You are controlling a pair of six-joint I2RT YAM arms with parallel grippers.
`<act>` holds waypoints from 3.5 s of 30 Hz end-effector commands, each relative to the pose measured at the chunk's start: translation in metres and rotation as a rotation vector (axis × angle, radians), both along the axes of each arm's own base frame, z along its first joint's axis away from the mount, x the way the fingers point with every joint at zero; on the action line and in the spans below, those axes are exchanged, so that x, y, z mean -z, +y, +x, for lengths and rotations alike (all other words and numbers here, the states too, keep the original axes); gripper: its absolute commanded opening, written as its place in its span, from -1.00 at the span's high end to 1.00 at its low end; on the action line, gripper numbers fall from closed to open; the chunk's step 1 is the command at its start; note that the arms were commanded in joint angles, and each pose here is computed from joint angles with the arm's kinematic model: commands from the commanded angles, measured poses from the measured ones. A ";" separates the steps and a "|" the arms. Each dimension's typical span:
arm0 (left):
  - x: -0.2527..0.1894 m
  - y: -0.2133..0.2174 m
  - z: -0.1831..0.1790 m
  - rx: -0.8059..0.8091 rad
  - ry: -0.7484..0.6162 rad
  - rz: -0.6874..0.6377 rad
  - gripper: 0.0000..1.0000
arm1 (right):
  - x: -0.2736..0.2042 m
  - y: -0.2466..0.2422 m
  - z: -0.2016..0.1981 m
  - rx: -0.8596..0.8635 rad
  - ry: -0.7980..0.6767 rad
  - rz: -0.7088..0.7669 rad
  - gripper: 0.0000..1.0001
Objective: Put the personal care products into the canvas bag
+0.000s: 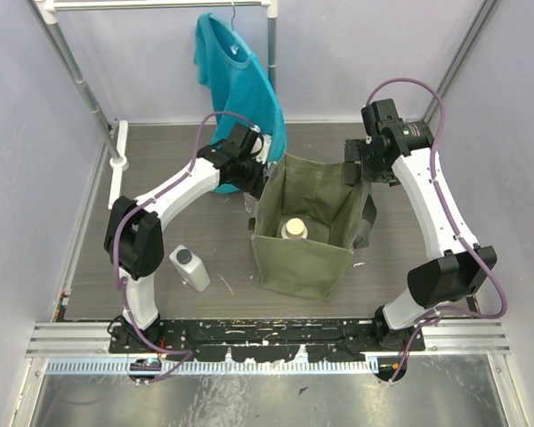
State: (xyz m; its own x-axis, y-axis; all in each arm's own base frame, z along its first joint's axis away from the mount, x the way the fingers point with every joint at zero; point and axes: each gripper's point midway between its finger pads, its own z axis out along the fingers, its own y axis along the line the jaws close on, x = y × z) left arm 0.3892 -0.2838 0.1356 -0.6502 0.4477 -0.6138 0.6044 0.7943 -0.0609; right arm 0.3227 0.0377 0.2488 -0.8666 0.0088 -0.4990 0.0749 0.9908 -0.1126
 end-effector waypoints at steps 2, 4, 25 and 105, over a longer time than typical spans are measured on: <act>0.010 -0.003 0.003 0.002 0.009 -0.018 -0.54 | -0.015 0.001 0.011 0.018 -0.063 0.018 -1.00; 0.013 -0.005 0.003 0.003 0.015 -0.019 -0.46 | -0.014 0.002 0.011 0.016 -0.059 0.018 -1.00; -0.022 0.053 -0.036 -0.086 -0.038 0.025 0.45 | -0.006 0.005 0.012 -0.007 -0.041 0.020 -1.00; -0.123 -0.168 -0.084 0.322 -0.358 -0.317 0.69 | -0.029 -0.007 -0.011 0.021 -0.093 0.002 -1.00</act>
